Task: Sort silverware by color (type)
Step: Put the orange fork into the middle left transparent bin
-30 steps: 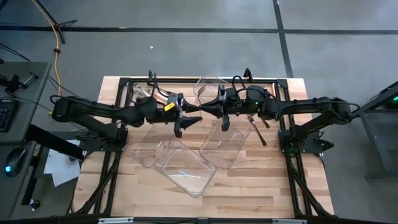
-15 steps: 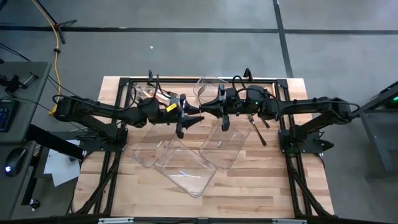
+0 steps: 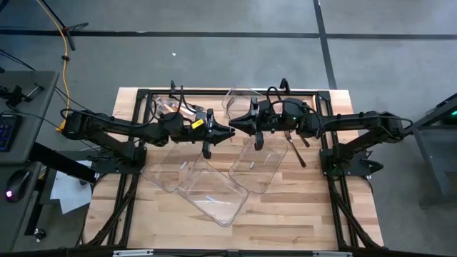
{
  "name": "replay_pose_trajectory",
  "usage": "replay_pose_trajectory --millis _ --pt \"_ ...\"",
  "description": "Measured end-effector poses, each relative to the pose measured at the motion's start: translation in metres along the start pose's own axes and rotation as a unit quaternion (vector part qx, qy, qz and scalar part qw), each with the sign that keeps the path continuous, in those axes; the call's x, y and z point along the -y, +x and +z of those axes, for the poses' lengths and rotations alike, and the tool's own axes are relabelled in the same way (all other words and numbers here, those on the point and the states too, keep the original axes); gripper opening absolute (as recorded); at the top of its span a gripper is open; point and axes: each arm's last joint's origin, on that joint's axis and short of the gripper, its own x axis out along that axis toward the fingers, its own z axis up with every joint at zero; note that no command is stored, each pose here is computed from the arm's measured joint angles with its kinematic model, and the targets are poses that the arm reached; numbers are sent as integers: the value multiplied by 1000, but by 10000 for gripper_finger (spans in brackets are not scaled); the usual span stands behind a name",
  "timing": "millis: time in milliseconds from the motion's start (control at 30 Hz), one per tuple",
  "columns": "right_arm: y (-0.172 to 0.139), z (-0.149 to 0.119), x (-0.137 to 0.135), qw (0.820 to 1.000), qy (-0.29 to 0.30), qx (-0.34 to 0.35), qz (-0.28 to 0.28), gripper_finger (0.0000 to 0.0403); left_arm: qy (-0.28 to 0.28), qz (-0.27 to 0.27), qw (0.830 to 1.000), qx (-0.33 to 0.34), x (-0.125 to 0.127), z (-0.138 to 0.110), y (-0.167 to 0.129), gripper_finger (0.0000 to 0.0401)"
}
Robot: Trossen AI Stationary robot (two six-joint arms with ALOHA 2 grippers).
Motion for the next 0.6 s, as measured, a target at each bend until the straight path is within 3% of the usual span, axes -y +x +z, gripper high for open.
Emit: replay_pose_trajectory --millis 167,433,600 --pt "-2 1 1 1000 21 -4 -23 59 0 7 1000 -11 -1 2 -3 27" --pt "-26 17 -4 998 -16 -22 -58 190 40 24 998 -40 1 26 -32 28" --pt "-52 27 -6 995 -24 -62 -76 226 70 21 996 -45 10 47 -60 27"
